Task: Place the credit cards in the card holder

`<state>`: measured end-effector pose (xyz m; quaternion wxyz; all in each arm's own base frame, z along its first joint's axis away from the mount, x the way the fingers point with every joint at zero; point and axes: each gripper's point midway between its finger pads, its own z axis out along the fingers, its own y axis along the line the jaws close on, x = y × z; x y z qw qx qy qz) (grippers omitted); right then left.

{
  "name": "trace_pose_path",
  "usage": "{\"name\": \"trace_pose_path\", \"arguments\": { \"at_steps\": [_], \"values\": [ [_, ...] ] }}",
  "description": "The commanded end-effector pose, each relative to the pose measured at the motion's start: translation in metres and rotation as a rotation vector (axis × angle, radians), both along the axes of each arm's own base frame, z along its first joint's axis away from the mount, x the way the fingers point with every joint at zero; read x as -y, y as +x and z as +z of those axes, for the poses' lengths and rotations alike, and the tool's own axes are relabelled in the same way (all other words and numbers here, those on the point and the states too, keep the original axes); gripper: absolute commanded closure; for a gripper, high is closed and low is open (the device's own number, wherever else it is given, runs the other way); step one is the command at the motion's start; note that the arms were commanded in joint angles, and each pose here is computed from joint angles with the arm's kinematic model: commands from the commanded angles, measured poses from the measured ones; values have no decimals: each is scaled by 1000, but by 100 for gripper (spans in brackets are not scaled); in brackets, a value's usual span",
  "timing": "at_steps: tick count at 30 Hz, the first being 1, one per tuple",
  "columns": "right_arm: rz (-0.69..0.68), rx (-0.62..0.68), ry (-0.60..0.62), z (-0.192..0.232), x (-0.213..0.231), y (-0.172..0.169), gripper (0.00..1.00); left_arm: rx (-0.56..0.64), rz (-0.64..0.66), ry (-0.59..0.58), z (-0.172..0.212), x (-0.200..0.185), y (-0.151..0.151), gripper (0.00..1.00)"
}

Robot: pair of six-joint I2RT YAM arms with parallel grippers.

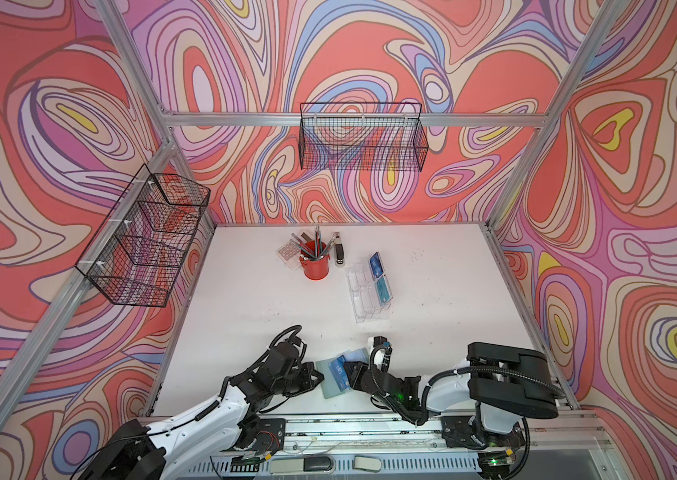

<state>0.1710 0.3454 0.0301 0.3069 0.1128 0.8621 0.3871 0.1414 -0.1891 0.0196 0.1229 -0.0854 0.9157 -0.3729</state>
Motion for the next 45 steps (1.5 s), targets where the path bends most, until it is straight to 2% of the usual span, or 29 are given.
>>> {"name": "trace_pose_path", "arguments": {
  "at_steps": [1, 5, 12, 25, 31, 37, 41, 45],
  "values": [
    [25, -42, -86, -23, 8, -8, 74, 23, -28, -35, 14, 9, 2, 100],
    [8, -33, -132, -21, 15, -6, 74, 21, -20, -30, 13, 7, 3, 100],
    [6, -6, -191, -14, 16, -11, 66, 23, -22, -37, 13, 8, 3, 100],
    [99, 17, -191, -7, -29, -28, 66, 41, -33, -72, 18, 13, 4, 100],
    [89, 16, -254, -19, -24, -26, 65, 63, -38, -73, 24, 15, 7, 100],
    [19, 63, -287, 3, 6, -18, 52, 90, -42, -41, 26, 12, 10, 100],
    [3, 80, -306, 11, 16, -15, 48, 94, -62, -33, 27, 13, 11, 100],
    [39, 73, -286, 7, 7, -16, 46, 87, -81, -28, 26, 16, 10, 100]
  ]
}}
